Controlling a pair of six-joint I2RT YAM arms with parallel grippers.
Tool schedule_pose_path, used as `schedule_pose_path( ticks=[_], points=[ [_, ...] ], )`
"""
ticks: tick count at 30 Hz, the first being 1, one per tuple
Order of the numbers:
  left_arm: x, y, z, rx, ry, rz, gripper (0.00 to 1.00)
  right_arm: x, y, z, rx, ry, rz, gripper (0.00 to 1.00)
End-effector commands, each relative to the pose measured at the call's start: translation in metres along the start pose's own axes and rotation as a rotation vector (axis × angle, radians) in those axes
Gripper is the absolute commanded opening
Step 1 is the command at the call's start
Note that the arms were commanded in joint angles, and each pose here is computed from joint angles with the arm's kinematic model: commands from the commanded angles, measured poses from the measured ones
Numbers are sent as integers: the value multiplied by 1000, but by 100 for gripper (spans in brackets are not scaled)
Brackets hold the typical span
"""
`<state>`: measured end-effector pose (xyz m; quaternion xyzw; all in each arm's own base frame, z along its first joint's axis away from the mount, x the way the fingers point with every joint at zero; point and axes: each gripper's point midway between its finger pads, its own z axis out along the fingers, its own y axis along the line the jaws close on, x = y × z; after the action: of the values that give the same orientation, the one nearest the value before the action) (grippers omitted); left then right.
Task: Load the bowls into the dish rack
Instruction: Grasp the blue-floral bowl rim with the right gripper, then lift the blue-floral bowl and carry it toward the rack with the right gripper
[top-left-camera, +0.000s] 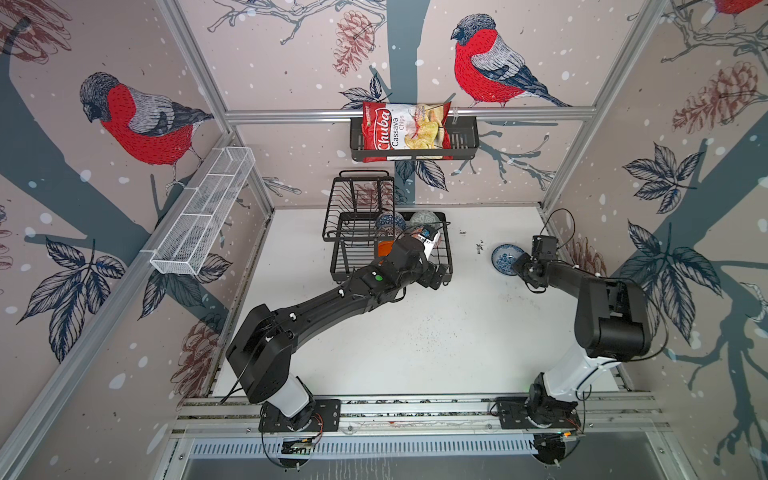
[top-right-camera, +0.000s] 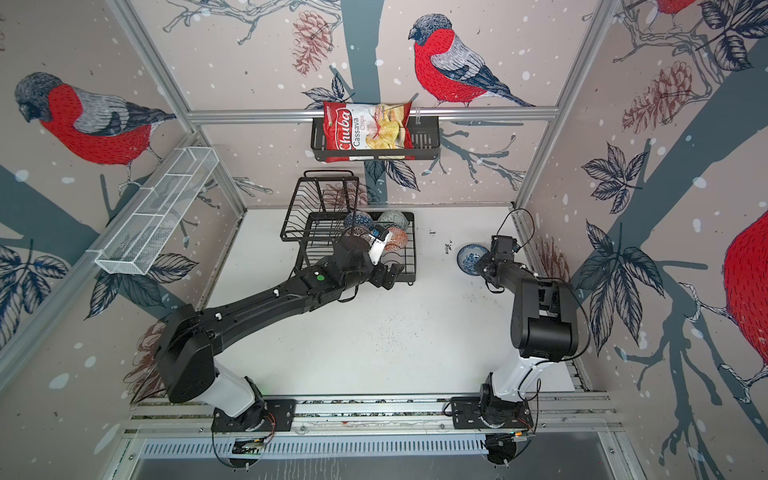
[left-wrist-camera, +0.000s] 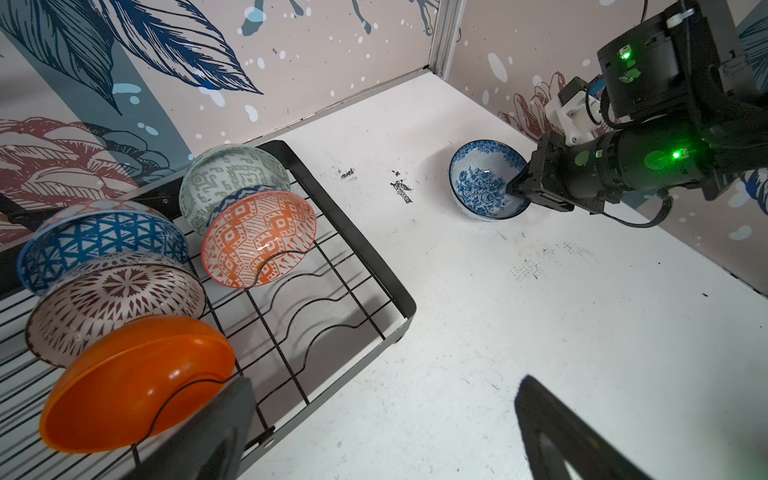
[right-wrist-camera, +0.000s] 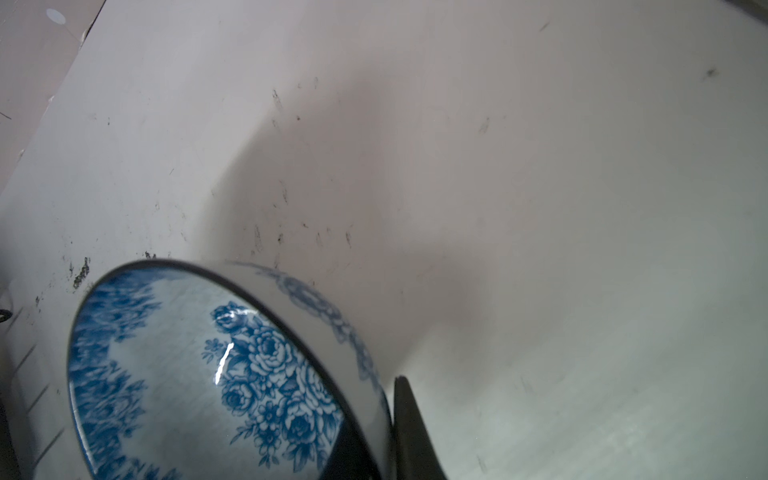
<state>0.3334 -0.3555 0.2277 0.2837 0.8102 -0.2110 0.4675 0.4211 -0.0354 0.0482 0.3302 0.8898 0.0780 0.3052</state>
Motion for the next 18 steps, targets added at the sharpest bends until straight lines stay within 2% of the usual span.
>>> schedule_pose_path(
  ticks=[1,18],
  points=[
    [-7,-3,-1,11,-24,-7,98,-6,9,-8,-14,-39,-18,6],
    [-10,-2,-2,6,-30,-9,98,15,62,-41,-62,-90,-132,3]
  ],
)
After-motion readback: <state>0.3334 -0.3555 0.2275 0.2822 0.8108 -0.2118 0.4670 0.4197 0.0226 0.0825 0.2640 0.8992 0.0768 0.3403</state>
